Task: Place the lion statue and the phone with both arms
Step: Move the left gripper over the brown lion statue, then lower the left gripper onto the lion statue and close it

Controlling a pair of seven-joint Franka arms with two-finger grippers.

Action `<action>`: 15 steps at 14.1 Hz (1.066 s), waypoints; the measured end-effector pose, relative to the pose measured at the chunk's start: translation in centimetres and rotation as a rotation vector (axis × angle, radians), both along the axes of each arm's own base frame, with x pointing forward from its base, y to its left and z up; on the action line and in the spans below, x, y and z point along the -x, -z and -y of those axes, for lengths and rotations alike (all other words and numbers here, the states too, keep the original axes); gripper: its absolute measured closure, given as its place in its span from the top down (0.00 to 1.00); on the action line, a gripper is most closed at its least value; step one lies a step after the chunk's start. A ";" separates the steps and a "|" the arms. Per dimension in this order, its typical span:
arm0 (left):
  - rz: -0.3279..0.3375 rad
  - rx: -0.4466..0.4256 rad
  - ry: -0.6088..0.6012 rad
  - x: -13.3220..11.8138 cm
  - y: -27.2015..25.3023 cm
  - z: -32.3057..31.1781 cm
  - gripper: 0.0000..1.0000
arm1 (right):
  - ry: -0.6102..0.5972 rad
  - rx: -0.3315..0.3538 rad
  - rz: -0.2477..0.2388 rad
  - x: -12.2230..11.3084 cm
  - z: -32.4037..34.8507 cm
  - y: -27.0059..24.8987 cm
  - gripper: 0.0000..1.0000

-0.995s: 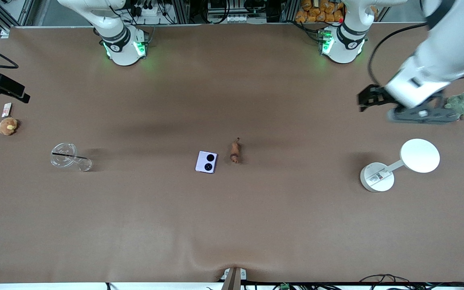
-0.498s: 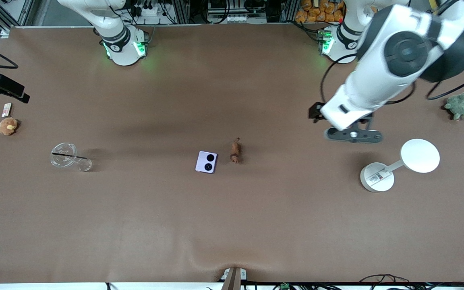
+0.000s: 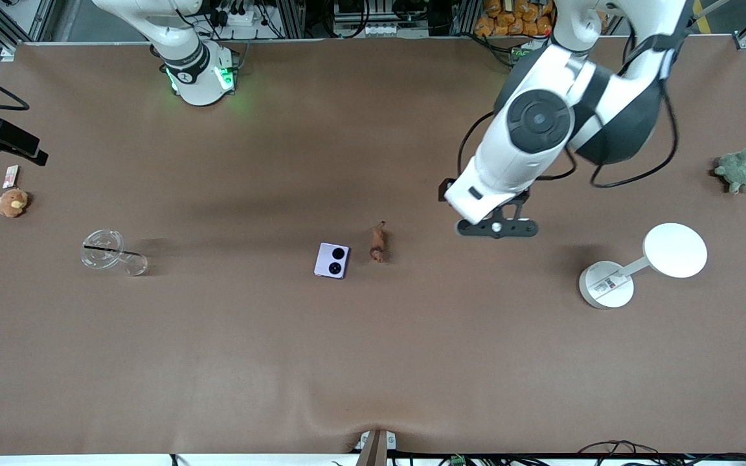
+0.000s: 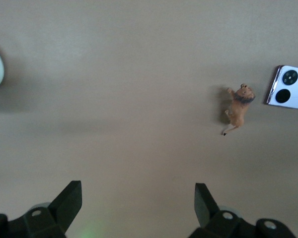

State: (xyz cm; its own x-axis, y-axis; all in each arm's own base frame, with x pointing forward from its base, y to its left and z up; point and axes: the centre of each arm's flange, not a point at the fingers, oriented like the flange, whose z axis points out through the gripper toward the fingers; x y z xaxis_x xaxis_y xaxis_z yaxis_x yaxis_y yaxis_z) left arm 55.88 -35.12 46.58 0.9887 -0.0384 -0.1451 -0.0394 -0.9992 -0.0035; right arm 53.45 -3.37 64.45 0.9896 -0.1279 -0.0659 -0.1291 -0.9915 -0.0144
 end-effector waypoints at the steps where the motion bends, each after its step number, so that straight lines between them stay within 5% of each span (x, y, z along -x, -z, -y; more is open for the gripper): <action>1: -0.001 0.003 -0.001 -0.3 0.8 0.2 1.00 | 0.000 0.000 0.000 0.0 0.0 0.0 1.00; 15: -0.008 0.018 0.030 1.3 7.2 6.9 1.00 | 0.001 0.000 0.000 0.0 0.1 0.0 1.00</action>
State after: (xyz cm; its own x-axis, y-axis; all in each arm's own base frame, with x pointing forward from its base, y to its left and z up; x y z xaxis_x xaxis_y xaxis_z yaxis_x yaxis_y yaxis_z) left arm 54.56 -41.98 39.38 0.9858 -0.0713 -0.1517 -0.0698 -0.9974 0.0152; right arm 53.44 -3.43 64.45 0.9894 -0.1294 -0.0659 -0.1306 -0.9913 -0.0144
